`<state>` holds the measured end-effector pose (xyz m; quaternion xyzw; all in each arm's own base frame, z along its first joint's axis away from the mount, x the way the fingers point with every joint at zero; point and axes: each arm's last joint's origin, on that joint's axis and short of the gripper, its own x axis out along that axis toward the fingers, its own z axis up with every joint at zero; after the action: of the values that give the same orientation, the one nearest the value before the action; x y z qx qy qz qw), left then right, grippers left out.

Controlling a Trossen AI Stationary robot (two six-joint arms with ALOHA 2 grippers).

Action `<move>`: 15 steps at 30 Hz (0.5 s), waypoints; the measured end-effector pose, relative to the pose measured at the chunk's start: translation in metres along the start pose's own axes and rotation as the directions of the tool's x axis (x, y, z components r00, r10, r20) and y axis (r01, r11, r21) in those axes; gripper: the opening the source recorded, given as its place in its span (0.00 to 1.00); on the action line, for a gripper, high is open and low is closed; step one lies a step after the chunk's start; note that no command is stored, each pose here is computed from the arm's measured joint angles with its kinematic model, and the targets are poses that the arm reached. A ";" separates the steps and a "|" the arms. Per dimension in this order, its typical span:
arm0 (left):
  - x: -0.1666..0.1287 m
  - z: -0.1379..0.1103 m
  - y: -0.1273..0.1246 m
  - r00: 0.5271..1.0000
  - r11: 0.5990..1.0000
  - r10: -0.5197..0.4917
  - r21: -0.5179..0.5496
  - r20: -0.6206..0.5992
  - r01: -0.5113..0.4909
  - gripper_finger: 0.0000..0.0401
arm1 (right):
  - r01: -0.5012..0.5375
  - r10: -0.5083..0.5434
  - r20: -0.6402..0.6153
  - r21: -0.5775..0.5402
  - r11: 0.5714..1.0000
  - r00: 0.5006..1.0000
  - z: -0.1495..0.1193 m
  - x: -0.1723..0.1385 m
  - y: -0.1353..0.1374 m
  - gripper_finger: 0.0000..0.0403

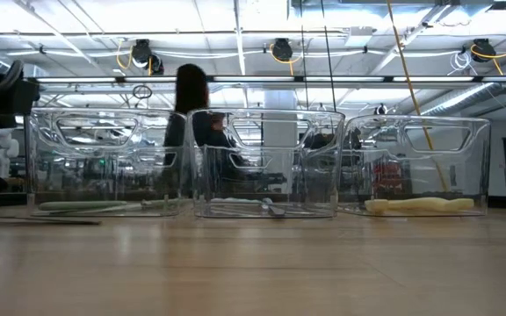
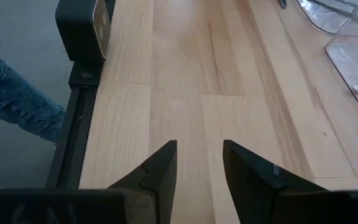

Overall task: Sort silverware by color (type)
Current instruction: Put the green knife into the left transparent bin

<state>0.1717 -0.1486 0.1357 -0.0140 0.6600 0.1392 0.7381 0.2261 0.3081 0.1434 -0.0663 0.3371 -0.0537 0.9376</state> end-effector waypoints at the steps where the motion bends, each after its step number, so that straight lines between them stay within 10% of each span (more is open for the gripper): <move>1: 0.001 0.000 0.000 1.000 1.000 -0.009 0.000 0.005 0.009 0.33 | 0.000 0.000 0.000 0.000 1.000 1.000 0.000 0.000 0.000 0.30; 15: -0.009 0.013 -0.021 0.977 0.977 -0.211 0.005 0.026 0.211 0.33 | -0.007 0.007 0.007 0.004 1.000 1.000 0.001 0.000 0.001 0.30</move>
<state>0.1879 -0.1676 0.1431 -0.0812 0.6453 0.0595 0.7573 0.2268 0.3091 0.1440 -0.0636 0.3338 -0.0507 0.9391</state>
